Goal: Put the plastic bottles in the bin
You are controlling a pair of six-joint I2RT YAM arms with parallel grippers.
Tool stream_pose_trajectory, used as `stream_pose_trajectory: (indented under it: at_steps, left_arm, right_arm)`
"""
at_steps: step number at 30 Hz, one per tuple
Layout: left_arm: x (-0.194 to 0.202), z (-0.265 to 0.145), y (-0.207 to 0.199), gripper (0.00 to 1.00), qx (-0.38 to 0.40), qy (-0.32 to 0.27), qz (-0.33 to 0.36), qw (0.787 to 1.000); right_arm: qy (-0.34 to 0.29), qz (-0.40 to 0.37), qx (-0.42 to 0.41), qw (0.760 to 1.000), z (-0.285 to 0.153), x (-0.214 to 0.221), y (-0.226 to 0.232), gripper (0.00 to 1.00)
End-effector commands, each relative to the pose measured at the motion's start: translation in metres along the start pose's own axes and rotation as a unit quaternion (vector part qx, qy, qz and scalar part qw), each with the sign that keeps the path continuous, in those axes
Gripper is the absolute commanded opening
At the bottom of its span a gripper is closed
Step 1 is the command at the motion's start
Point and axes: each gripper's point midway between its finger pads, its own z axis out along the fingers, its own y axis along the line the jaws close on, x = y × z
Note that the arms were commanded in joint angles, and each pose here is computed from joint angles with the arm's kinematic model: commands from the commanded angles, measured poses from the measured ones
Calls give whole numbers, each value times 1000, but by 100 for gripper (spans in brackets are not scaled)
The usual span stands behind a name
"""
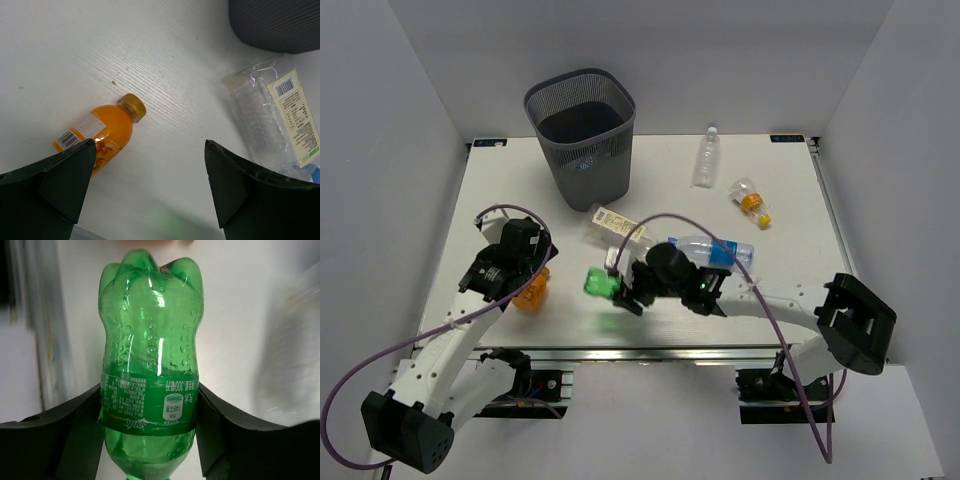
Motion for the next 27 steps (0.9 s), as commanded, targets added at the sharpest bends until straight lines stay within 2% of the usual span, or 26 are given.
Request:
stream_pose_trajectory:
  at_steps: [1,3,5,6,7,9,10,11,12,13,14,15,16,17,19,20,22,23,25,27]
  left_arm:
    - [-1,-8,7,98,2,-9,-11,1000]
    - [-2,-11,5,98,17,-12,-14,1000]
    - [-4,-14,6,98,21,-17,-18,999]
    - [-4,-14,8,98,17,-20,-17,999]
    - [-4,-15,11,98,13,-21,-18,1000]
    - [-5,-15,15,98,5,-24,-20,1000]
    - [-4,-14,16,98,2,-24,-19,1000]
    - [-3,-14,17,98,1,-23,-18,1000]
    - [-1,-13,16,98,2,-20,-17,1000]
    - [-1,-12,17,98,2,-20,-17,1000]
    - [1,-12,18,98,-1,-18,-17,1000]
    - [2,-11,17,98,-3,-15,-15,1000]
    - [3,-11,18,98,-4,-14,-15,1000]
    - [3,-10,18,98,-5,-14,-15,1000]
    - [4,-9,18,98,-6,-12,-15,1000]
    - [5,-9,18,98,-6,-10,-15,1000]
    - [5,-8,17,98,-5,-8,-14,1000]
    - [5,-9,15,98,-3,-6,-15,1000]
    - [4,-10,13,98,1,-3,-15,1000]
    - [5,-10,11,98,4,-1,-15,1000]
  right_arm:
    - [-156,-16,123,980,-39,-128,-78,26]
    - [-205,-1,164,965,-69,-168,-124,27]
    - [-246,10,153,957,-84,-195,-149,27]
    - [-248,36,166,954,-87,-192,-179,28]
    - [-281,22,180,942,-106,-227,-197,28]
    - [-274,19,213,938,-98,-231,-235,31]
    - [-303,-4,233,924,-117,-268,-250,31]
    - [-308,-6,242,920,-119,-278,-265,31]
    - [-298,7,241,924,-96,-271,-284,32]
    - [-334,-8,262,905,-120,-311,-297,34]
    - [-341,-8,274,899,-118,-316,-310,35]
    - [-332,3,281,900,-95,-306,-329,35]
    - [-344,7,290,893,-95,-313,-337,35]
    - [-378,-9,301,876,-111,-339,-343,36]
    - [-390,-10,311,867,-94,-335,-357,40]
    - [-420,-22,320,849,-101,-345,-361,44]
    - [-426,-30,325,844,-87,-336,-369,45]
    - [-441,-39,330,834,-95,-347,-371,47]
    - [-434,-34,333,836,-76,-334,-384,49]
    - [-442,-42,339,829,-67,-329,-392,56]
